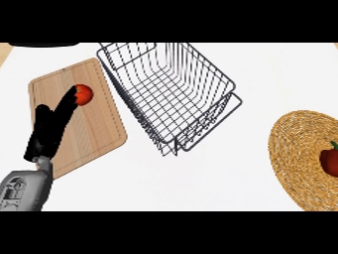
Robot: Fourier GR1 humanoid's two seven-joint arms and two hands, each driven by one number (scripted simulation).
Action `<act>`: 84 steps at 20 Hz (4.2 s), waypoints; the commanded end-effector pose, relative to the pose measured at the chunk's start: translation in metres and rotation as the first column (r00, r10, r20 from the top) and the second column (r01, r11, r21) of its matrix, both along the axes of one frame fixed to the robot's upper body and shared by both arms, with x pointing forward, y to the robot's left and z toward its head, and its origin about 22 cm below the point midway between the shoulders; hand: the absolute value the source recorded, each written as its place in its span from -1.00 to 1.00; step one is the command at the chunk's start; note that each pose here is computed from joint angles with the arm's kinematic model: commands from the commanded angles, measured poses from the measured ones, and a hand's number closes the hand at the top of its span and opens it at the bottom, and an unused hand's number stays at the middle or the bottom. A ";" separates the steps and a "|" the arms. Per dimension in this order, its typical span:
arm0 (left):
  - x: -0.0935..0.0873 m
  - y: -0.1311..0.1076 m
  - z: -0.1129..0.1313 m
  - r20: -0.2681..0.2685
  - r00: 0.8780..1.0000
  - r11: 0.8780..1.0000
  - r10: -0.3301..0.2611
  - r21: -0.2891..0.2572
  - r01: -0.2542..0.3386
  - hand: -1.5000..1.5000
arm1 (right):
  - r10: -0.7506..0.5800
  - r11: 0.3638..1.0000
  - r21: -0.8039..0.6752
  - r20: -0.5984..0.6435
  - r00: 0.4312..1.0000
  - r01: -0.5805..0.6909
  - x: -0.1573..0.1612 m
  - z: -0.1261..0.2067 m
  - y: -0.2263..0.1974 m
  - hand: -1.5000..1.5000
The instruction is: Pick the bell pepper from the placemat and place it in the basket
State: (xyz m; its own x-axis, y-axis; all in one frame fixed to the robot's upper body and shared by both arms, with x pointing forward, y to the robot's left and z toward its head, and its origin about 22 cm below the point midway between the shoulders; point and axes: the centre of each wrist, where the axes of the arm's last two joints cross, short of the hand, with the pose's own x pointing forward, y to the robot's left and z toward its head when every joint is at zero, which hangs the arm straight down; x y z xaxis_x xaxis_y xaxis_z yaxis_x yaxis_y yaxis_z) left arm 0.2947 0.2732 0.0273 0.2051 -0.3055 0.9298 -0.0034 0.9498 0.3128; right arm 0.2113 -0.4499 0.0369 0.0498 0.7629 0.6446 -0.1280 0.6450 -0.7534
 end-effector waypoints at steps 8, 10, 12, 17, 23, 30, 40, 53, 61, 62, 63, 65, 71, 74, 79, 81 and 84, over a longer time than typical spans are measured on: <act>0.015 0.012 -0.004 0.000 1.000 1.000 0.005 -0.008 -0.005 0.00 | 0.000 1.000 0.002 -0.015 1.000 0.001 0.015 -0.018 0.007 -1.00; 0.016 -0.004 -0.003 0.009 1.000 1.000 0.003 -0.010 -0.003 0.00 | -0.016 1.000 0.009 -0.012 1.000 0.016 0.018 -0.027 0.026 -1.00; 0.003 0.022 -0.011 0.013 1.000 1.000 -0.004 0.005 0.003 0.00 | 0.036 0.999 -0.035 -0.032 0.999 -0.037 0.009 -0.030 0.021 1.00; 0.008 0.000 0.013 0.018 1.000 1.000 -0.001 -0.002 0.001 0.00 | 0.063 0.985 -0.167 0.055 0.996 -0.053 0.018 -0.032 0.007 1.00; 0.001 -0.002 -0.012 -0.005 1.000 1.000 -0.010 0.008 0.011 0.00 | 0.284 0.923 -0.300 0.106 0.953 -0.241 0.053 -0.034 0.125 1.00; 0.012 -0.027 0.003 0.013 0.991 0.991 -0.130 0.006 0.130 0.00 | 0.616 0.678 -0.504 -0.008 0.788 -0.535 0.072 -0.010 0.254 1.00; 0.018 -0.027 0.001 -0.002 0.994 0.994 -0.106 -0.008 0.106 0.00 | 0.634 0.715 -0.391 0.012 0.773 -0.580 0.025 0.017 0.400 1.00; 0.022 -0.029 0.003 0.005 0.996 0.996 -0.091 0.003 0.091 0.00 | 0.423 0.889 0.012 0.359 0.832 -0.458 -0.027 0.131 0.440 1.00; 0.018 -0.026 -0.004 0.000 0.996 0.996 -0.084 0.019 0.084 0.00 | 0.301 0.931 0.081 0.384 0.873 -0.356 -0.020 0.213 0.466 1.00; 0.019 -0.020 -0.007 -0.019 0.997 0.998 -0.070 -0.003 0.070 0.00 | 0.293 0.936 0.068 0.390 0.873 -0.344 -0.016 0.234 0.470 1.00; 0.019 -0.025 -0.002 -0.004 0.996 0.995 -0.094 0.018 0.094 0.00 | 0.270 0.940 0.087 0.399 0.877 -0.329 -0.013 0.242 0.475 1.00; 0.014 -0.016 -0.010 -0.010 0.997 0.997 -0.080 0.004 0.080 0.00 | 0.231 0.960 0.055 0.397 0.888 -0.275 -0.002 0.263 0.486 1.00; 0.017 -0.007 -0.001 -0.009 0.998 0.998 -0.061 0.017 0.062 0.00 | 0.172 0.970 -0.229 0.387 0.906 -0.086 0.029 0.294 0.526 1.00; 0.012 0.007 -0.004 0.005 1.000 1.000 -0.024 0.012 0.024 0.00 | 0.179 0.938 -0.342 0.350 0.920 -0.053 0.046 0.303 0.534 1.00; 0.001 -0.008 -0.009 0.010 1.000 1.000 -0.018 0.000 0.018 0.00 | 0.129 0.917 -0.400 0.299 0.946 0.001 0.081 0.319 0.525 1.00; 0.006 -0.011 -0.010 0.009 1.000 1.000 -0.010 0.004 0.010 0.00 | 0.115 0.915 -0.403 0.290 0.950 0.013 0.105 0.322 0.516 1.00; 0.011 0.007 -0.008 -0.001 1.000 1.000 -0.014 0.002 0.014 0.00 | 0.136 0.926 -0.376 0.308 0.942 -0.011 0.110 0.326 0.501 1.00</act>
